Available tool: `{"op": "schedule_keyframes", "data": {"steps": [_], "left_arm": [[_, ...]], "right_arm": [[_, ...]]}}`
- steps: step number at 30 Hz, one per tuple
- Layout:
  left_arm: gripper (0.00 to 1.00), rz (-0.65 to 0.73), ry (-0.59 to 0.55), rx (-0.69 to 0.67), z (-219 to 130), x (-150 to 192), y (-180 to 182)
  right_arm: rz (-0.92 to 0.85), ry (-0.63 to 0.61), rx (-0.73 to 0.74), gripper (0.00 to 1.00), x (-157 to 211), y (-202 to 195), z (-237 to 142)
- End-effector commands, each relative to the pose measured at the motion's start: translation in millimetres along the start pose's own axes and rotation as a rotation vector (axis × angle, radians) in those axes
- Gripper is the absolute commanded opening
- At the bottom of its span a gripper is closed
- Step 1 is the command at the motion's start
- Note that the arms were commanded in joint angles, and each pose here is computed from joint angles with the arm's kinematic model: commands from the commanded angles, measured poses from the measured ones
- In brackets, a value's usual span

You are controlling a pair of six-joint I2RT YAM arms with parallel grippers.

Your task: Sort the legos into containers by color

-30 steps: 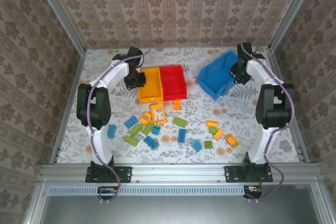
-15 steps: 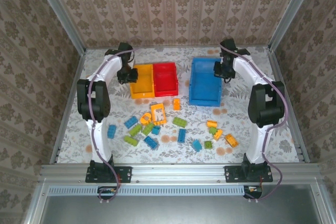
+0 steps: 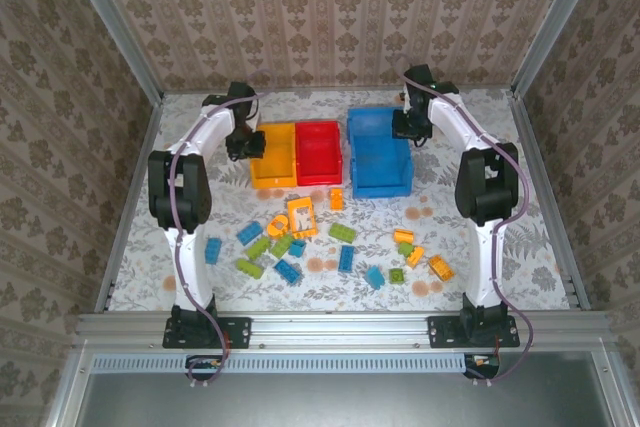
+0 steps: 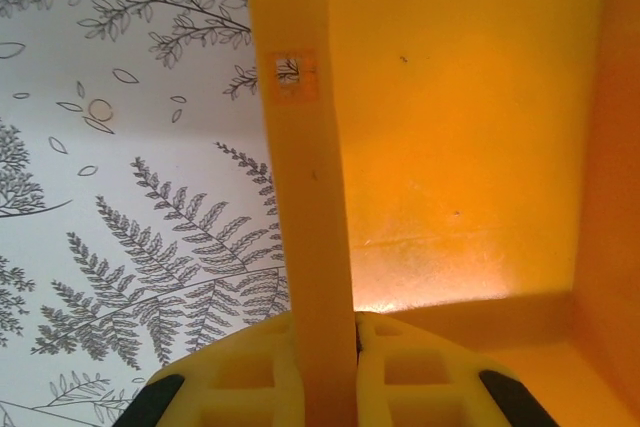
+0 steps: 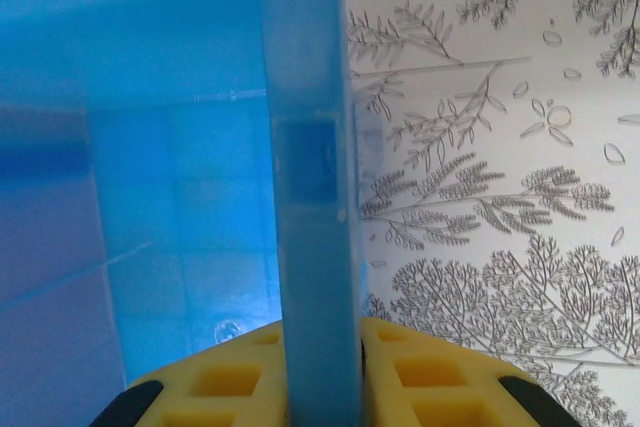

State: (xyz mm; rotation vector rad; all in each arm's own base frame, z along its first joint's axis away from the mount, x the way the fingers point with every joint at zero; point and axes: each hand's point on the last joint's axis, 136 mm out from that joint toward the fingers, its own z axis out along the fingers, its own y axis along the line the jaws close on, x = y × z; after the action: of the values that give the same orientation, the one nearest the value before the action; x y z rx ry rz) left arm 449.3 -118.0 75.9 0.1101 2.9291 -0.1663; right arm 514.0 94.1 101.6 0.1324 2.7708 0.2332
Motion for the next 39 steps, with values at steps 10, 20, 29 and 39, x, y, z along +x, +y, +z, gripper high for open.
{"op": "schedule_keyframes", "data": {"steps": [10, 20, 29, 39], "left_arm": [[0.01, 0.001, -0.022, 0.008, -10, 0, -3], [0.4, -0.044, -0.102, -0.009, -44, -7, -1], [0.5, -0.148, -0.335, 0.069, -131, 27, -9], [0.58, -0.151, -0.484, 0.289, -150, 158, -42]], "right_arm": [[0.027, 0.01, -0.047, 0.21, -4, 22, -1], [0.038, -0.114, -0.015, 0.43, -24, 21, -48], [-0.048, -0.308, -0.062, 0.45, 26, 76, -135], [-0.178, -0.079, -0.283, 0.43, 197, 190, -73]]}}
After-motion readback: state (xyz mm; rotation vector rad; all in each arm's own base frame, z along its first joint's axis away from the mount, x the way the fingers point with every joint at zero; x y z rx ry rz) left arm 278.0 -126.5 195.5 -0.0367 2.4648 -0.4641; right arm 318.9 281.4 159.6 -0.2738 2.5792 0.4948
